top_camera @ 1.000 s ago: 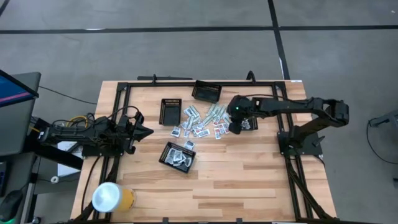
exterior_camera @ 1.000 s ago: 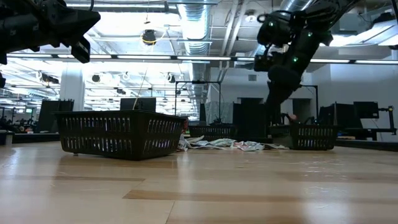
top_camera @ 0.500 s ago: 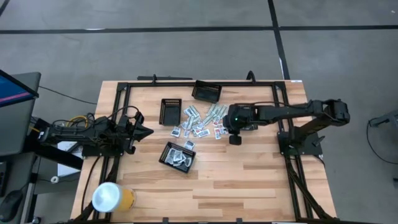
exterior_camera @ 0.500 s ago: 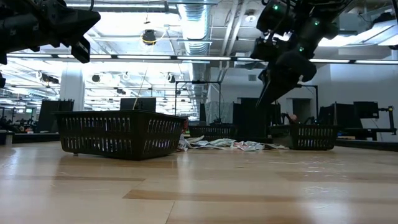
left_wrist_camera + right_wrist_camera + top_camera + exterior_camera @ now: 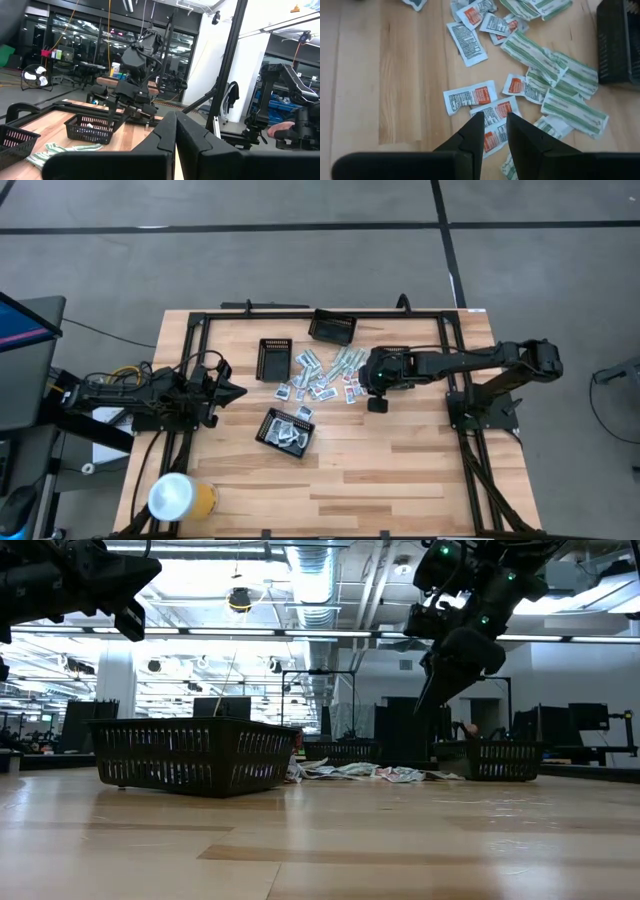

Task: Pick & Place First Aid Supplies
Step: Put the orange ointment pack into the top black bin

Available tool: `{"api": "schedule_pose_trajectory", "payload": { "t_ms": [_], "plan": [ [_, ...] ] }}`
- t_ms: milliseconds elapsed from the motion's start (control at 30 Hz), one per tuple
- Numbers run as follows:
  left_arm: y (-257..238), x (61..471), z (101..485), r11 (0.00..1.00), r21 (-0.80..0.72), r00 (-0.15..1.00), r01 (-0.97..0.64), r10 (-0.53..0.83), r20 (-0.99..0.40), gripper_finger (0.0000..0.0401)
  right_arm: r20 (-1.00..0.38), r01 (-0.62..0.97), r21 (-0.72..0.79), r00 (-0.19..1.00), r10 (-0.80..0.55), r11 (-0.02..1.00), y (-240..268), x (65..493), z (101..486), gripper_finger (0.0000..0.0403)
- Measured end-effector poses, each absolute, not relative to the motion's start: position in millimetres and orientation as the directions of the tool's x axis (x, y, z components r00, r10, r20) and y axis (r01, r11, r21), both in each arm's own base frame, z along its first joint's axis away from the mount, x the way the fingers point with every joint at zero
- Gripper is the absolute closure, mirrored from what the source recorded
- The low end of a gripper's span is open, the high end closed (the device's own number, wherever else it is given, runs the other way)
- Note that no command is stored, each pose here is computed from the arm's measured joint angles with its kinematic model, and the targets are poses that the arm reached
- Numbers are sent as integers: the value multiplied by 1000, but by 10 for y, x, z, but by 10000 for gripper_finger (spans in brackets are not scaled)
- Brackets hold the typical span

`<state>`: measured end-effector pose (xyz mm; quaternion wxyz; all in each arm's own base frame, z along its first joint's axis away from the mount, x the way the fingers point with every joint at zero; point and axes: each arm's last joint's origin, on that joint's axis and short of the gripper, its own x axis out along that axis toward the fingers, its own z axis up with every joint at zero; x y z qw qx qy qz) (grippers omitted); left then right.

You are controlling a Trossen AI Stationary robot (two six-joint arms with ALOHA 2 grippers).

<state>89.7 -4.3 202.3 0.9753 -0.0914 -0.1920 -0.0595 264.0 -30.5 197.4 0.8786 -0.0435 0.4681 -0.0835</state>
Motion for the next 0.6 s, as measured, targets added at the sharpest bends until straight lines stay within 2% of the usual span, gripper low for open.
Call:
{"api": "schedule_pose_trajectory", "payload": {
  "t_ms": [167, 433, 600],
  "plan": [
    [-43, 898, 2022, 976, -155, 919, 152, -81, 385, 393, -852, 106, -145, 493, -179, 984, -301, 2654, 1862, 327],
    [-43, 898, 2023, 976, -155, 919, 152, -81, 385, 393, -922, 77, -140, 353, -158, 987, -255, 2784, 1407, 327],
    [-43, 898, 2022, 976, -155, 919, 151, -81, 385, 393, -930, 68, -142, 332, -156, 988, -240, 2824, 1294, 327]
  ]
}}
